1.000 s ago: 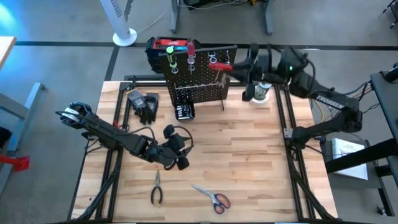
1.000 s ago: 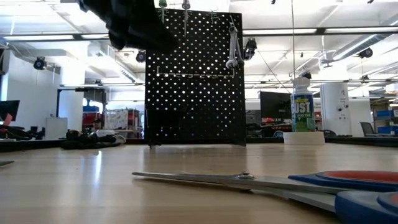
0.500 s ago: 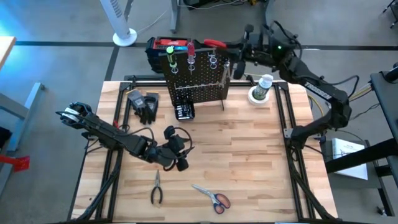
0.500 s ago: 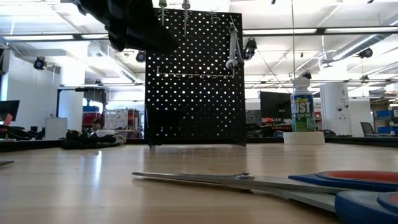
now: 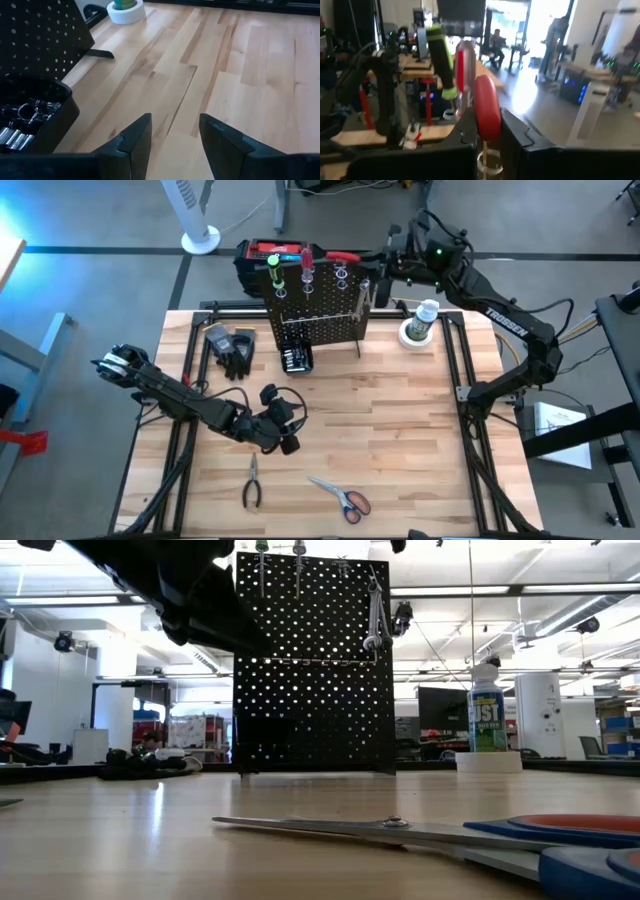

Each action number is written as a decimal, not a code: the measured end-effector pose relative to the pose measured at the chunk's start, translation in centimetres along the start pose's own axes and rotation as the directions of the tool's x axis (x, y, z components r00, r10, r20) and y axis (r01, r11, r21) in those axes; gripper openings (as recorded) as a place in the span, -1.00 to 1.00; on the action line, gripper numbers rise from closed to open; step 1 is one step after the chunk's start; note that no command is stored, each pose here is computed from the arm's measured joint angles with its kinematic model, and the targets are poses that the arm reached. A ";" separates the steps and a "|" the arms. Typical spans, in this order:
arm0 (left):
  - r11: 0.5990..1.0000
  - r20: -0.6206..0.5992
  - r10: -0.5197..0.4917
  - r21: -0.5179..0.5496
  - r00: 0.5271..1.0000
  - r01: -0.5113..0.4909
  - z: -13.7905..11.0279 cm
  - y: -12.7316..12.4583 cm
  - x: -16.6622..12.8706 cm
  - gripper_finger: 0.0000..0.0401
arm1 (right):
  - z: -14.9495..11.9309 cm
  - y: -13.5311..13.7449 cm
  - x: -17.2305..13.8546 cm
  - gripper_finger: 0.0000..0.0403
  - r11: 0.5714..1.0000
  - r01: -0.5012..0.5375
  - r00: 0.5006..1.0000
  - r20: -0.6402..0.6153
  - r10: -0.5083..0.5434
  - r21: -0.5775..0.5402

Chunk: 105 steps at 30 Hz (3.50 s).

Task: Hang tools onto peg board
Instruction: Hang the red allen wrench on the pegboard, then hang the blue scissors on the pegboard

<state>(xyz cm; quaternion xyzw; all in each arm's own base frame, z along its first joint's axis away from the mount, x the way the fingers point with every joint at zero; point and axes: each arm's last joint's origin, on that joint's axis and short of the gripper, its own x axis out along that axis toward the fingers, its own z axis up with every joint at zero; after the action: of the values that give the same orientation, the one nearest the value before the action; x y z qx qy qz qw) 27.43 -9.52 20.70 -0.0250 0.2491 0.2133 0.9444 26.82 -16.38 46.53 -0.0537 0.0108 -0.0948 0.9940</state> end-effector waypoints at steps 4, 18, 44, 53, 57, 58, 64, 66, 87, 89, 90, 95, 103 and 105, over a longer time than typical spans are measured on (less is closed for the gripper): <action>1.000 0.001 0.000 -0.003 1.000 0.000 0.0 0.0 0.0 -0.23 | -0.4 0.0 0.1 -0.89 1.000 -0.004 0.999 -0.032 0.005 0.014; 1.000 0.003 -0.001 -0.006 1.000 0.001 0.0 0.0 0.0 -0.23 | -2.3 -0.5 0.9 -0.44 0.986 0.120 0.985 -0.136 -0.104 0.117; 1.000 0.012 0.011 0.017 1.000 -0.011 -0.5 -0.6 -0.7 -0.23 | -0.5 5.8 -6.3 -0.16 0.998 -0.018 0.991 -0.129 0.026 0.058; 0.999 -0.029 -0.007 0.031 1.000 0.008 -3.0 -1.1 -1.2 -0.23 | -8.6 11.6 -7.5 -0.20 0.964 -0.200 0.967 -0.123 0.223 0.174; 0.999 -0.077 -0.035 -0.025 0.996 0.034 -4.0 -1.6 -1.3 -0.23 | -12.7 14.1 -7.6 -0.20 0.934 -0.279 0.944 -0.113 0.309 0.226; 0.998 -0.091 -0.037 -0.046 0.995 0.033 -4.2 -1.7 -1.3 -0.23 | -13.6 14.6 -7.6 -0.20 0.925 -0.295 0.939 -0.108 0.327 0.238; 0.994 -0.134 -0.019 -0.109 0.991 0.004 -4.8 -1.8 -1.2 -0.23 | -18.4 16.8 -7.5 -0.20 0.899 -0.303 0.918 -0.154 0.364 0.317; 0.994 -0.136 -0.016 -0.105 0.991 0.002 -5.0 -1.9 -1.1 -0.23 | -20.0 17.4 -7.4 -0.20 0.897 -0.265 0.913 -0.208 0.352 0.354; 0.961 -0.328 -0.203 0.113 0.923 0.252 -7.4 -6.4 3.3 -0.23 | -29.4 25.1 -7.2 -0.30 0.833 -0.297 0.684 -0.505 0.527 0.468; 0.931 -0.352 -0.242 0.178 0.904 0.319 -7.2 -7.4 3.8 -0.23 | -29.8 26.0 -6.8 -0.32 0.815 -0.346 0.641 -0.518 0.567 0.464; 0.917 -0.354 -0.249 0.212 0.902 0.337 -7.0 -7.9 4.1 -0.23 | -30.0 26.5 -6.7 -0.33 0.810 -0.369 0.622 -0.525 0.580 0.456; 0.863 -0.370 -0.275 0.311 0.887 0.397 -6.1 -9.9 5.2 -0.23 | -30.8 27.7 -5.3 -0.41 0.808 -0.408 0.582 -0.561 0.589 0.425; 0.750 -0.467 -0.457 0.256 0.757 0.610 -5.4 -12.4 6.4 -0.23 | -30.4 29.8 -3.5 -0.50 0.643 -0.520 0.401 -0.504 0.765 0.563; 0.737 -0.471 -0.473 0.252 0.745 0.627 -5.4 -13.0 6.9 -0.23 | -30.2 30.2 -3.4 -0.52 0.644 -0.509 0.379 -0.523 0.764 0.571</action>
<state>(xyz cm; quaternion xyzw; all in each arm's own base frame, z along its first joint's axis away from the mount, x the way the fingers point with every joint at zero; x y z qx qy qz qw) 35.76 -19.41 11.94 0.0516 0.4435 -0.1453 0.8829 28.15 10.61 13.30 0.1573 0.4099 0.2878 0.8511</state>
